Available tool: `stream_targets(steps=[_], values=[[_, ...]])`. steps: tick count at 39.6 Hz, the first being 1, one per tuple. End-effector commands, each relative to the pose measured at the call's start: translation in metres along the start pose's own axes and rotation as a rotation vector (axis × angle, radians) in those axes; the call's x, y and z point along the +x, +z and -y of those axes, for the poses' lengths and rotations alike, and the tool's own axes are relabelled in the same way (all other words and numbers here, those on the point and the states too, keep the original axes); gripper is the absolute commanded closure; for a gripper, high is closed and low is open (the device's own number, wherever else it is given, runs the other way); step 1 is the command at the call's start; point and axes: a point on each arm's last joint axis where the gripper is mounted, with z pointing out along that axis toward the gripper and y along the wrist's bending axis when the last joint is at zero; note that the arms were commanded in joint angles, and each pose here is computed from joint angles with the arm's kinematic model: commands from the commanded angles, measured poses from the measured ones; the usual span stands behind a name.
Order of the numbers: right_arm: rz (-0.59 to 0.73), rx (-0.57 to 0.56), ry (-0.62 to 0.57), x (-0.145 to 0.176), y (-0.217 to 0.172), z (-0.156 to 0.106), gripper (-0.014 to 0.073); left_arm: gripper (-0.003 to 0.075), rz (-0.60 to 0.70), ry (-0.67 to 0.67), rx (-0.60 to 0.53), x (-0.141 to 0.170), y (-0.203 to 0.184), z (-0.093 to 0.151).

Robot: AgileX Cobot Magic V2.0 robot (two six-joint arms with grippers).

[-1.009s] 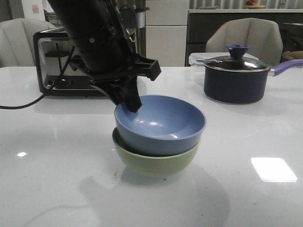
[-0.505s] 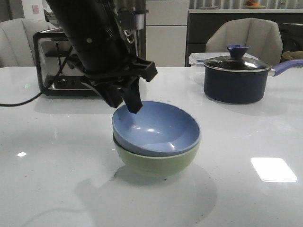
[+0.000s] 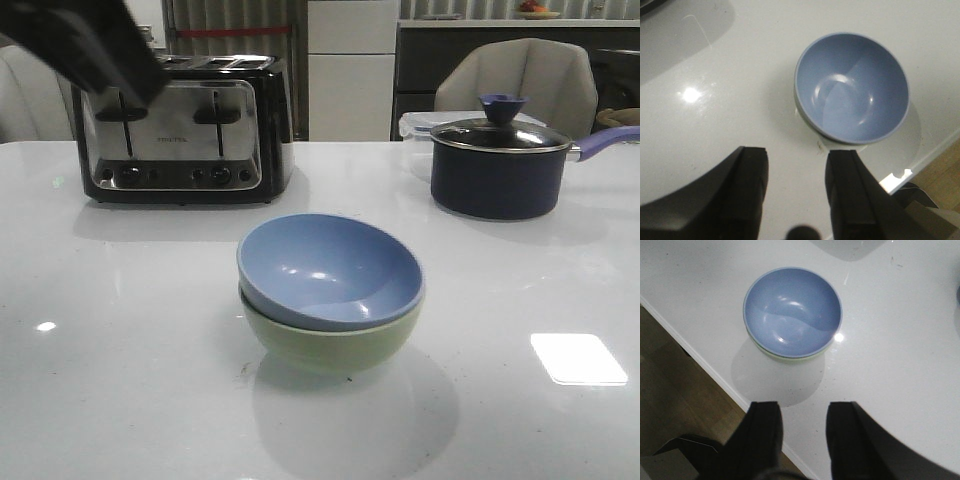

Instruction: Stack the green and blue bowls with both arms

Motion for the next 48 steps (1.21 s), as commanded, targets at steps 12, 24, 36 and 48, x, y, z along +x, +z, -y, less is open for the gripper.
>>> stream_targets(steps=[12,24,36,48], values=[[0.091,0.01,-0.003,-0.012,-0.007,0.001,0.0234,0.0359,0.268,0.053,-0.058,0.077,-0.083,0.007],[0.073,0.006,-0.004,-0.01,-0.006,0.0,0.0234,0.0359,0.303,0.054,-0.061,0.107,-0.088,0.009],[0.054,0.003,-0.004,-0.009,-0.006,0.0,0.0335,0.0414,0.32,0.054,-0.063,0.106,-0.087,0.009],[0.047,0.001,-0.004,-0.008,-0.006,0.0,0.0537,0.0624,0.323,0.01,-0.056,0.106,-0.087,0.009]])
